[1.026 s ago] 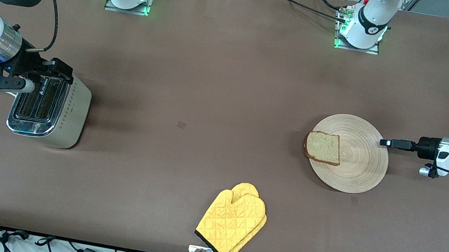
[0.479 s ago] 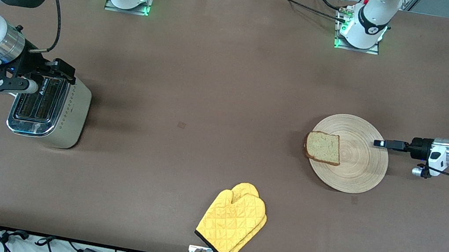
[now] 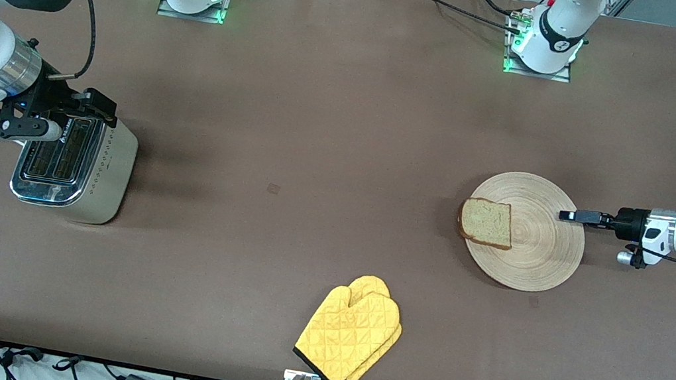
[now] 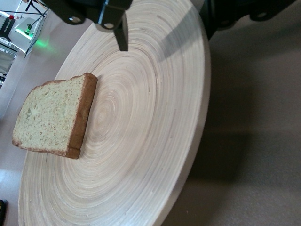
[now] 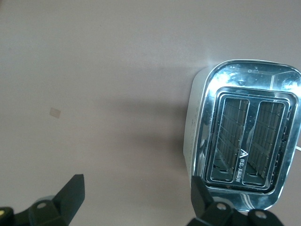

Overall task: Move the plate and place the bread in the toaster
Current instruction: 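Slide the wooden plate with the left gripper toward the toaster, then release the plate with the left gripper while the right gripper approaches the bread, then grasp the bread slice with the right gripper while the left gripper withdraws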

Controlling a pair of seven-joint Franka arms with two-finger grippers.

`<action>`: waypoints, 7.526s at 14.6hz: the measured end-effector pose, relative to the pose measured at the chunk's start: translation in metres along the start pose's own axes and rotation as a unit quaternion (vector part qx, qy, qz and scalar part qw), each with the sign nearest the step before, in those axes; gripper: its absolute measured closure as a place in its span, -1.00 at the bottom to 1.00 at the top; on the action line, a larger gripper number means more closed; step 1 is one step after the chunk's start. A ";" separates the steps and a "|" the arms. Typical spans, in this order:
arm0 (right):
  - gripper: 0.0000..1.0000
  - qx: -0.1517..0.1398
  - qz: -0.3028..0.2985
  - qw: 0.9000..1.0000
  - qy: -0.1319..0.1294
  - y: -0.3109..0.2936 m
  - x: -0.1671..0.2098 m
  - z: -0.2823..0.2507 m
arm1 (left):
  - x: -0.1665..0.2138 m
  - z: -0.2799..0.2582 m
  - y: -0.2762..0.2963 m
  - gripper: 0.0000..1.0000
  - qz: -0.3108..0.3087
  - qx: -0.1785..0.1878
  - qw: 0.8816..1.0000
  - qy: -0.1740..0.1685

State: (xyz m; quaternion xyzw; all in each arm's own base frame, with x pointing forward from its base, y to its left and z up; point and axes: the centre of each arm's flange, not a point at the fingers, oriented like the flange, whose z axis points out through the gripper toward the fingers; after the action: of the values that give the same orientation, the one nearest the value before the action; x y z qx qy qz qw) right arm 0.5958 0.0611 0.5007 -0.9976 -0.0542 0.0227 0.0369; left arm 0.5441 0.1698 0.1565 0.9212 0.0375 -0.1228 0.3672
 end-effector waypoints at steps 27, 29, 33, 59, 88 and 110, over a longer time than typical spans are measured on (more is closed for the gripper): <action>-1.00 0.013 -0.036 0.999 -0.010 -0.051 0.002 0.015 | 0.039 0.187 0.219 0.81 0.059 -0.220 0.965 -0.133; -1.00 0.013 -0.035 0.999 -0.010 -0.051 0.002 0.015 | 0.039 0.215 0.246 0.81 0.059 -0.221 0.965 -0.129; -1.00 0.013 -0.035 0.999 -0.010 -0.051 0.002 0.015 | 0.041 0.268 0.294 0.81 0.059 -0.215 0.969 -0.105; -1.00 0.048 -0.016 0.994 -0.095 -0.054 0.023 0.122 | 0.039 0.379 0.346 0.64 0.078 -0.159 0.977 -0.118; -0.89 0.189 0.165 0.951 -0.178 -0.143 -0.011 0.320 | 0.071 -0.045 0.339 -1.00 0.223 0.272 0.916 -0.191; 0.47 0.193 0.165 0.949 -0.185 -0.139 -0.011 0.310 | -0.021 -0.199 0.394 -1.00 0.040 0.370 0.928 0.003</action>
State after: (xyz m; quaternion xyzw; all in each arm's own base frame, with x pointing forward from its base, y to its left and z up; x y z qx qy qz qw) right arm 0.5545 0.2193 0.2031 -0.9448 0.1108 0.2226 0.2135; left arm 0.6261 0.0203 0.5642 0.9927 -0.0469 -0.1106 0.0050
